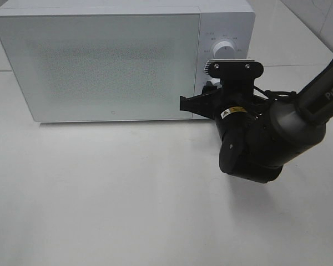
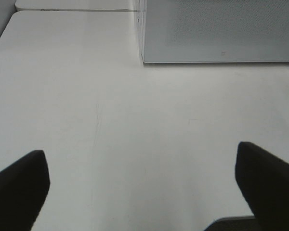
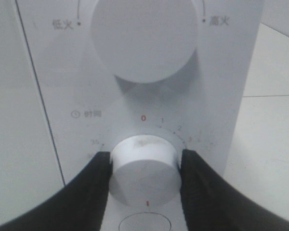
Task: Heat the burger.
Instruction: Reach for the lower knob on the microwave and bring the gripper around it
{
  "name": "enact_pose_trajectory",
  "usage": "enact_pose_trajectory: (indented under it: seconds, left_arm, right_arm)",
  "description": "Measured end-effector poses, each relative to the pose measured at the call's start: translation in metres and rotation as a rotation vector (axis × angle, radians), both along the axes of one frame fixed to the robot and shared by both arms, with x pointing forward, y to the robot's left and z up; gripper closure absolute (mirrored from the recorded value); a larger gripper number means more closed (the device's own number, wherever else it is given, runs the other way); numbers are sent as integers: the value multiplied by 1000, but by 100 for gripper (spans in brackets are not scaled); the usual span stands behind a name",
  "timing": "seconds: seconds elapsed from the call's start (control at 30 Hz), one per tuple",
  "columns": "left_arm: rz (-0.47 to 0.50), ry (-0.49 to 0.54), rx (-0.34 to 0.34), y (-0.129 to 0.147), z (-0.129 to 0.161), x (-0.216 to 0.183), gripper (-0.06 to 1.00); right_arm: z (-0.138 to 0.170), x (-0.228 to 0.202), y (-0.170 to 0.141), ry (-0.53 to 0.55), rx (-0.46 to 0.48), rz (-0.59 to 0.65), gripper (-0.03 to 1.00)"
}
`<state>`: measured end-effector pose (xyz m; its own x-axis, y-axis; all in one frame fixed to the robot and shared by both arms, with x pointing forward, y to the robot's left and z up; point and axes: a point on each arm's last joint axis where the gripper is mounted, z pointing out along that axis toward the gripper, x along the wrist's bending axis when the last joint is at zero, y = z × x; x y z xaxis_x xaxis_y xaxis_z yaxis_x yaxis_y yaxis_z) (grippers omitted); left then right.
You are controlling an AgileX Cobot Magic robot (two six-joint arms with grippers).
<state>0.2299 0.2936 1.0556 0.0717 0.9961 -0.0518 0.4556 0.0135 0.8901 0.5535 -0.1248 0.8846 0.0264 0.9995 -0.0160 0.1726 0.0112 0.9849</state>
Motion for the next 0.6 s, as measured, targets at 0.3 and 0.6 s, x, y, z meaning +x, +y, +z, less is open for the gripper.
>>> enact_pose_trajectory:
  seconds: [0.3,0.6]
  left_arm:
    - [0,0,0,0,0,0,-5]
    - [0,0,0,0,0,0,-5]
  right_arm:
    - [0,0,1,-7,151,-17,54]
    - [0,0,1,-13,361,-40,54]
